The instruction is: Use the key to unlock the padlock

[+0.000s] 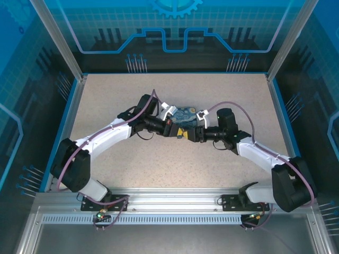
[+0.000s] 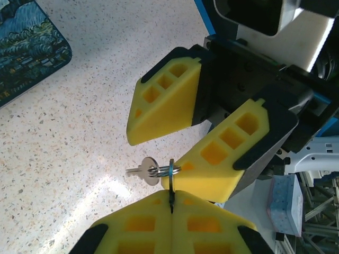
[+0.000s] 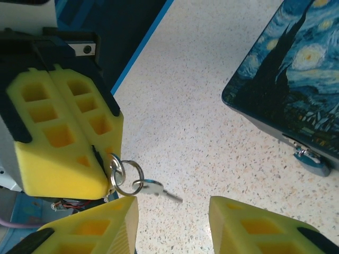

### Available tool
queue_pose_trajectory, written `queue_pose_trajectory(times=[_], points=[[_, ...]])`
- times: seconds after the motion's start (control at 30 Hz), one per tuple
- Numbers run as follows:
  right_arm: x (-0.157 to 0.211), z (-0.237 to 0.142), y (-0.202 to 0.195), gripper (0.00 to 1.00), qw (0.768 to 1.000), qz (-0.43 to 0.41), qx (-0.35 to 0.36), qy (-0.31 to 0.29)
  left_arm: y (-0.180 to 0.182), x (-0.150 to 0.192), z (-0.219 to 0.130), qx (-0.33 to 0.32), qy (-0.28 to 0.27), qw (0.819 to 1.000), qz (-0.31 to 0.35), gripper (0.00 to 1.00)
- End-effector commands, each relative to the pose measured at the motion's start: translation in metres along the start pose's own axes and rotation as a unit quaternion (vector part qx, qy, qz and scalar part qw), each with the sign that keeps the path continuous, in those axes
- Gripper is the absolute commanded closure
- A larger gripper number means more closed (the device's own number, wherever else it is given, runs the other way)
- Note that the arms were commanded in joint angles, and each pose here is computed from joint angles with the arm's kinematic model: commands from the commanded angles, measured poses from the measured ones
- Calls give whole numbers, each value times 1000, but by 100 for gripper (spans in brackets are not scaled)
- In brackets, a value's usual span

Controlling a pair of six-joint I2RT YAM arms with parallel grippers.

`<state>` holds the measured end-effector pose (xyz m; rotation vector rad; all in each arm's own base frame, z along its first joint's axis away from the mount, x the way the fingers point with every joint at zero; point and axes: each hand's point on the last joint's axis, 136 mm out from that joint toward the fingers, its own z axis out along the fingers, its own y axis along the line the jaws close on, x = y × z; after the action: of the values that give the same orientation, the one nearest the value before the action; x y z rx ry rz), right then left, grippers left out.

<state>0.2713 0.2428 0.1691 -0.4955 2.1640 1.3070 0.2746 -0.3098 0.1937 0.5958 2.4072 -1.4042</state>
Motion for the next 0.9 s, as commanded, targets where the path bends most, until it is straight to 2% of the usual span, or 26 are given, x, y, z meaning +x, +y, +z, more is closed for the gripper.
queue_pose_trajectory(times=[0.0, 0.47, 0.87], points=[[-4, -11, 0, 61, 1000, -18, -2, -15, -12, 1, 1, 16, 13, 1000, 17, 100], [-10, -25, 26, 70, 999, -34, -34, -24, -12, -1, 6, 18, 17, 1000, 17, 100], [-8, -13, 31, 70, 998, -39, -44, -8, -13, -1, 8, 18, 20, 999, 19, 100]])
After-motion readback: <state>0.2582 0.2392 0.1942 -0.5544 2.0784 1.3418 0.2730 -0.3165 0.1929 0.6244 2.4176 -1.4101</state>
